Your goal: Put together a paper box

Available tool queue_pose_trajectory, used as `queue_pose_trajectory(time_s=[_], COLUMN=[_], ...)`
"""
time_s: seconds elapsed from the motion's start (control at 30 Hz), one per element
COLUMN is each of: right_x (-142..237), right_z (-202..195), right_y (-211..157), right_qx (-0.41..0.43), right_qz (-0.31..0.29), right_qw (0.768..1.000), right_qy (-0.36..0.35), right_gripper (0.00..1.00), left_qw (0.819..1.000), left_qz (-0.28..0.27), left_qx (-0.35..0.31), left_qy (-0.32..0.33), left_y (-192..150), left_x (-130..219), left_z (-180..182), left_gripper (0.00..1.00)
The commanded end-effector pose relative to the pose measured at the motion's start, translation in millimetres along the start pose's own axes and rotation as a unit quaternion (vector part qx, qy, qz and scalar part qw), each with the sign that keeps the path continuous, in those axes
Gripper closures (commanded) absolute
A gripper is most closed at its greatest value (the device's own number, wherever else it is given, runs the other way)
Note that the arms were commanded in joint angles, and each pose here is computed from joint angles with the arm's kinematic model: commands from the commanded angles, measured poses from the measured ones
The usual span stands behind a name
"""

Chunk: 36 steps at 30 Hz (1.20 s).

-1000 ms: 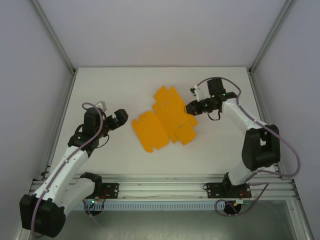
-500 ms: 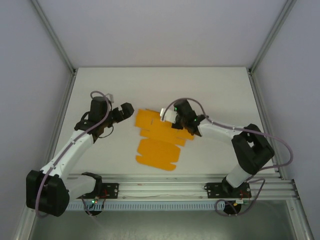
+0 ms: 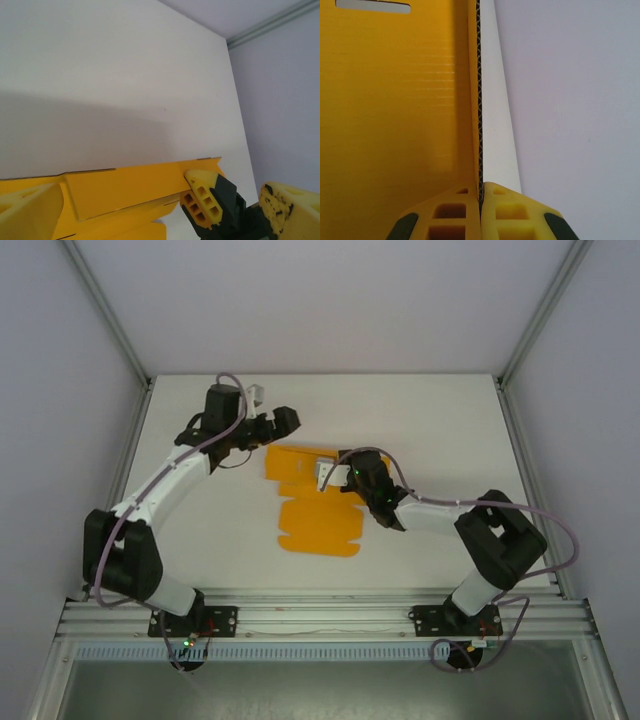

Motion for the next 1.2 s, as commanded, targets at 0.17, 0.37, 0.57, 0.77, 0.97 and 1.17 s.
queue_pose_trajectory(time_s=[0.17,0.37,0.57,0.77,0.97,1.17], right_x=[4.9,4.1,0.2,-4.2,-7.0,-6.0], right_z=[-15.8,-21.4,-26.3,-12.1,-4.1,-2.3], right_y=[9.2,12.1,16.0,20.5,22.4,22.3], right_qx=[-0.008,-0.034,-0.057,-0.035,-0.032,-0.037], right_qz=[-0.012,-0.015,-0.026,-0.038,-0.046,-0.047], right_qw=[0.999,0.997,0.994,0.996,0.996,0.996], right_qy=[-0.041,-0.064,-0.089,-0.066,-0.063,-0.065], right_gripper=[1.0,1.0,1.0,1.0,1.0,1.0], left_qw=[0.997,0.994,0.991,0.987,0.985,0.986], left_qz=[0.072,0.108,0.128,0.116,0.108,0.102], left_qx=[-0.025,-0.02,-0.005,0.029,0.043,0.046], left_qy=[-0.009,-0.016,-0.043,-0.105,-0.131,-0.123], left_y=[-7.1,-22.7,-38.4,-40.2,-37.6,-39.1], left_x=[-30.6,-44.5,-57.3,-70.6,-76.3,-76.6], left_z=[-7.5,-6.4,-14.1,-18.7,-23.3,-23.8], left_gripper=[0.07,0.12,0.16,0.24,0.42,0.53])
Point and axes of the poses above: each hand's point on the last joint's axis, 136 mm out from that joint toward the fingers, its own x axis back along the fingers, its own z axis along the line the jaws close on, y = z × x, the point moved 9 cm from there along x, back along the fingers, and after that the axes turned 11 degrees about -x, right-handed, at the moved point
